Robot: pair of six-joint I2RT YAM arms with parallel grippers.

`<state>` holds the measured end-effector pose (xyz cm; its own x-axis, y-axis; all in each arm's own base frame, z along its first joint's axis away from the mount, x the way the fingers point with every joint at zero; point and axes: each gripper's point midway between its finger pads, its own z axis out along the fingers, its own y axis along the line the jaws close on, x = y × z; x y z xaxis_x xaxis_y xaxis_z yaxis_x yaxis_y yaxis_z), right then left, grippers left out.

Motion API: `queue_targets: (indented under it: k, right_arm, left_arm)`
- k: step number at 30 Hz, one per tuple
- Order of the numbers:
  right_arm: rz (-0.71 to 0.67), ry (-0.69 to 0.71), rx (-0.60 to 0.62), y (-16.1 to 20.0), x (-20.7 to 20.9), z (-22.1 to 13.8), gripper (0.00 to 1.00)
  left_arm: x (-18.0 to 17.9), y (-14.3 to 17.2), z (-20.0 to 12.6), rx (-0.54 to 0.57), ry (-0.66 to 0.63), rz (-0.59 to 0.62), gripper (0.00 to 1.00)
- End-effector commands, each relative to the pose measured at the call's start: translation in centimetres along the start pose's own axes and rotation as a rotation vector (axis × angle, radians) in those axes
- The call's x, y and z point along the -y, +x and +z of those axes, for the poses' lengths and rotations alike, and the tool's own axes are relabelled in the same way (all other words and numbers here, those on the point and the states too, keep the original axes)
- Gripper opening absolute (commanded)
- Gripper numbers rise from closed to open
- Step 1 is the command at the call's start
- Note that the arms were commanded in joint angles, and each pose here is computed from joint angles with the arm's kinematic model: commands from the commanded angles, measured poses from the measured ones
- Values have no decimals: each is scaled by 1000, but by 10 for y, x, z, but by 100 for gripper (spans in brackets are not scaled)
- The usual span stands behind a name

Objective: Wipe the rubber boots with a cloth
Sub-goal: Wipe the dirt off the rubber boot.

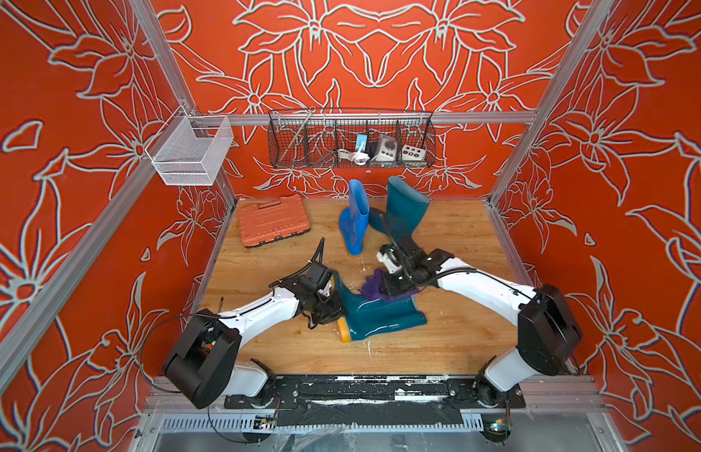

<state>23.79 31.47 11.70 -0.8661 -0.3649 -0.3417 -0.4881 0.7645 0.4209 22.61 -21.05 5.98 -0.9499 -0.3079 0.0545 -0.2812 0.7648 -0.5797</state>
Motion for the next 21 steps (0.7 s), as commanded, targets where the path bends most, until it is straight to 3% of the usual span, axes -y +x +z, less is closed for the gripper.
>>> queue_targets:
  k: [1,3,6,12,14,17,21]
  right_arm:
    - [-51,-94,-100,23,-48,40,0]
    - [-63,-79,-152,32,-49,51,0]
    - [-9,-20,-170,38,-17,55,0]
    - [331,79,-146,59,109,34,0]
    - [373,102,-124,64,132,19,0]
    - [337,87,-103,59,125,4,0]
    - [186,9,-74,38,60,8,0]
  left_arm:
    - [16,0,12,-61,58,-37,16]
    - [22,-7,12,-51,54,-22,14]
    - [27,-13,9,-42,39,4,11]
    - [22,-11,7,-41,31,3,7]
    - [22,-10,6,-41,34,3,6]
    - [21,-10,6,-42,34,6,4]
    - [24,-12,8,-48,38,4,2]
